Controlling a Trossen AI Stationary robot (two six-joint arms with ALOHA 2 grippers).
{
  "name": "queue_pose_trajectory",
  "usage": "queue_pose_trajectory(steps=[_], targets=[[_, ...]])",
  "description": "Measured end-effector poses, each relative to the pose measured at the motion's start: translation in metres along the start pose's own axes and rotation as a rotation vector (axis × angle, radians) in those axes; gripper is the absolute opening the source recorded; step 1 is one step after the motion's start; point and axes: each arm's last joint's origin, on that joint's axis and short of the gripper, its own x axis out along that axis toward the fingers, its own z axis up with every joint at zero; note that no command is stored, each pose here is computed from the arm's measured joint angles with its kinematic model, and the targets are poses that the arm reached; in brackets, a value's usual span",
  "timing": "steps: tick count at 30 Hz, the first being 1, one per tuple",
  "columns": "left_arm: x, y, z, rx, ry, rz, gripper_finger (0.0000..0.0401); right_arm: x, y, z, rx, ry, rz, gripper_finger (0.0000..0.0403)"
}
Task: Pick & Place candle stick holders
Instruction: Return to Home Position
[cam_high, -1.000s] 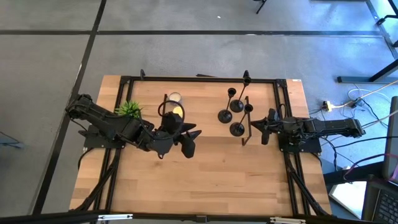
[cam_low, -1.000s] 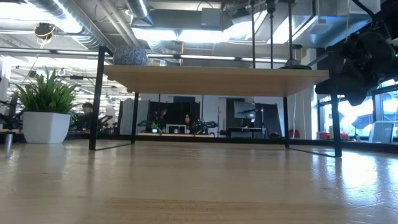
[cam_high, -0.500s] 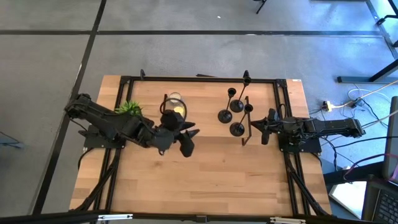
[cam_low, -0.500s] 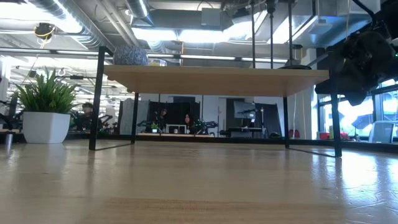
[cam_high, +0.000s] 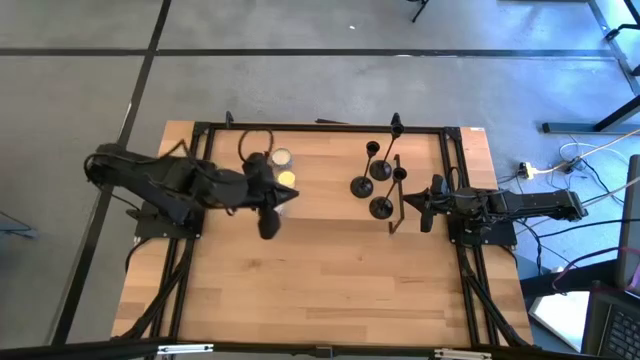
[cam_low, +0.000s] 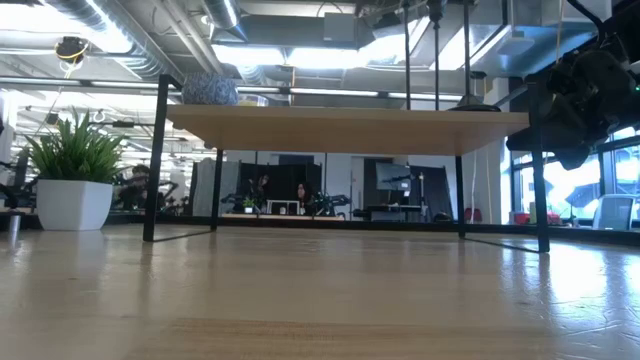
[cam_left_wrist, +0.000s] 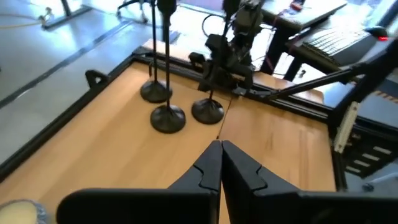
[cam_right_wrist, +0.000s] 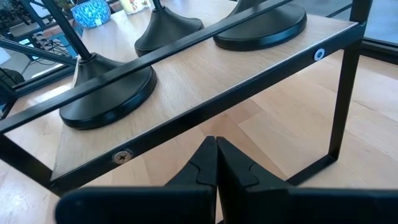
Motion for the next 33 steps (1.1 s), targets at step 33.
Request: queue_pose_trajectory(steps=[33], targets=[[-0.07, 0.128, -0.171, 0.049, -0.401, -0.247, 0.0002, 0.0, 0.0, 0.0, 0.0, -0.001, 0.0, 0.0]])
